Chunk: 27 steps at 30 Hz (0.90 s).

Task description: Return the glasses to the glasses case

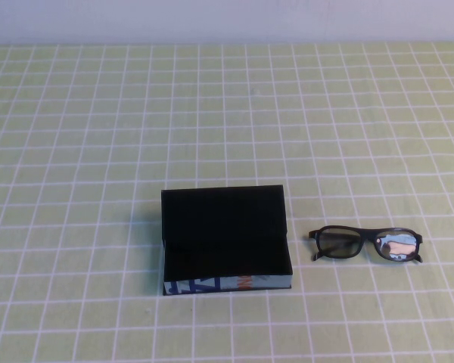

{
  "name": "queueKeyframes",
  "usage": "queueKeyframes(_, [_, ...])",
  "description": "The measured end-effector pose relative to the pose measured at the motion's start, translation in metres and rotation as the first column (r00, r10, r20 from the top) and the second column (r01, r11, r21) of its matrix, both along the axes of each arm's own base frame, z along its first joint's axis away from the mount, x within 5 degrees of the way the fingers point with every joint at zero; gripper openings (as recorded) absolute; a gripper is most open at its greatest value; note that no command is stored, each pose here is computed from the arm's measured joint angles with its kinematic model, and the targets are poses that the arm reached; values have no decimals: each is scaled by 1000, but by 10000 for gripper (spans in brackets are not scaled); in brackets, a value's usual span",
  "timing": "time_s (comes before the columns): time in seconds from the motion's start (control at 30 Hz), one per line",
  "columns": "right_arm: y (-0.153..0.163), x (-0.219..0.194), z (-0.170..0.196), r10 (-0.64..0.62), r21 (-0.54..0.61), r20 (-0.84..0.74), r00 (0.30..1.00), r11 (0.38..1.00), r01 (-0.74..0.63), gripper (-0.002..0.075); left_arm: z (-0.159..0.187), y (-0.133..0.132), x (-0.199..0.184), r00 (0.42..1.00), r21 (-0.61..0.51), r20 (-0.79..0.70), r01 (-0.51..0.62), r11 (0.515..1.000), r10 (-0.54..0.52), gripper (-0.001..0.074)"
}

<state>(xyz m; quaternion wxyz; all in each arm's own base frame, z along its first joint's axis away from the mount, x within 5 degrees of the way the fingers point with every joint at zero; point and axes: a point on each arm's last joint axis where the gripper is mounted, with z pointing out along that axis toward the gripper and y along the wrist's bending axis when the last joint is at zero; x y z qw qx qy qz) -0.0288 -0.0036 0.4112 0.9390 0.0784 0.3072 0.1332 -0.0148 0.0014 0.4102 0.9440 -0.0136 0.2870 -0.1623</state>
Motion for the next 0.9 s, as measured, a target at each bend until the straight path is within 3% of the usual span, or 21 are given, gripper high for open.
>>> queueKeyframes(0.17, [4, 17, 37, 1, -49, -249, 969, 999, -14, -18, 27, -6, 19, 990, 121, -126, -51, 991, 66, -3])
queueKeyframes(0.23, [4, 33, 43, 6, -53, -383, 924, 998, -29, -18, 28, -7, 35, 970, 128, -235, -38, 991, 67, -3])
queueKeyframes(0.33, [5, 69, 38, 30, -34, -615, 788, 997, -64, -18, 17, -8, 63, 890, 127, -450, -17, 992, 73, -3])
queueKeyframes(0.43, [6, 106, 21, 52, -3, -787, 615, 996, -88, -18, -3, -9, 93, 744, 139, -661, -6, 990, 97, -3])
queueKeyframes(0.5, [6, 127, 8, 52, 6, -866, 498, 996, -94, -18, -20, -9, 112, 601, 147, -791, 3, 989, 115, -3])
queueKeyframes(0.7, [9, 166, -16, 131, 101, -947, 294, 988, -117, -18, -63, -15, 139, 189, 51, -981, 49, 998, 41, -3])
queueKeyframes(0.8, [15, 180, -29, 137, 109, -975, 177, 981, -159, -18, -73, -19, 141, 73, 3, -997, 78, 997, -3, -3])
queueKeyframes(0.9, [23, 195, -44, 13, -5, -998, 59, 956, -293, -18, -76, -23, 142, 44, 18, -999, 129, 992, 12, -3])
